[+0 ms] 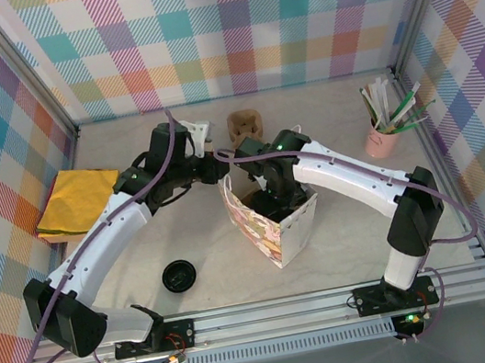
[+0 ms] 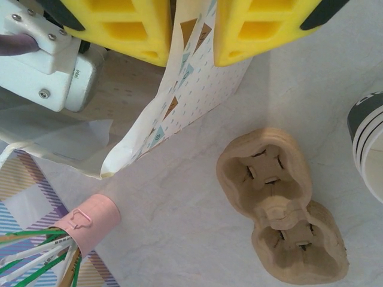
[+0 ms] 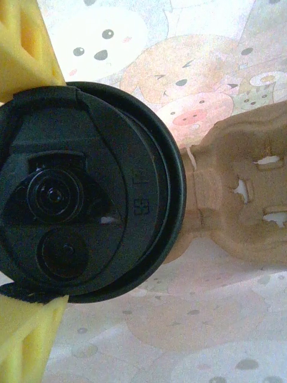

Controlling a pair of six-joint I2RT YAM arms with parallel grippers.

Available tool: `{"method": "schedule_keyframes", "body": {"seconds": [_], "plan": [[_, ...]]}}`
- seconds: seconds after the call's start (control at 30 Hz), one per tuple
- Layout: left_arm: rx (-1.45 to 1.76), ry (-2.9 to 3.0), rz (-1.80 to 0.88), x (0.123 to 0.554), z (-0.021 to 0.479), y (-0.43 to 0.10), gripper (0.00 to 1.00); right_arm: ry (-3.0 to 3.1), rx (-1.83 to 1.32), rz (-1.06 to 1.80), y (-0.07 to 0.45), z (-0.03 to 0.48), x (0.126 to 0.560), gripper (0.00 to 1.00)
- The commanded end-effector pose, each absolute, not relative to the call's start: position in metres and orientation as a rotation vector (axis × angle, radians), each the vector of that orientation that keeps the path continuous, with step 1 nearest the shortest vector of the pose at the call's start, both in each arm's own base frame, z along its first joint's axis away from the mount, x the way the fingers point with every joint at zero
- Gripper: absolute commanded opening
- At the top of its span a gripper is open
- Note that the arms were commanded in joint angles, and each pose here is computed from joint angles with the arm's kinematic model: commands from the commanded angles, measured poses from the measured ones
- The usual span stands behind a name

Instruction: Pack the takeout coffee

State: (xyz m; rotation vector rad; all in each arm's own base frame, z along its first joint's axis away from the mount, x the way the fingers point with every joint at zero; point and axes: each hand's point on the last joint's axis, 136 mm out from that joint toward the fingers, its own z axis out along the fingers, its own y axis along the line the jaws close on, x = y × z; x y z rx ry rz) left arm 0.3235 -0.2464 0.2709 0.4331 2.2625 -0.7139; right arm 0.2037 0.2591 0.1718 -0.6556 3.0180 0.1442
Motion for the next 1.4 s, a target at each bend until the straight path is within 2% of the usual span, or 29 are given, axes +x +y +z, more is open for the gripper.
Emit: {"method": "schedule_keyframes", "body": {"seconds": [0.0,0.3,0.6,1.37], "plan": [[0.444,2.217,-0.741,0.330,0.281,-0.251,0.25,3.001,-0.661,0.141,0.255,0.185,0.205,0.69],[0.434,2.219,-0.728,0.330,0.281,-0.248,0.26,2.983,-0.643,0.159,0.252,0.191,0.203,0.70],[0.427,2.224,-0.716,0.331,0.281,-0.247,0.32,2.995,-0.630,0.177,0.250,0.188,0.198,0.70],[0.412,2.236,-0.692,0.333,0.277,-0.244,0.32,2.983,-0.605,0.219,0.242,0.182,0.189,0.69]]}}
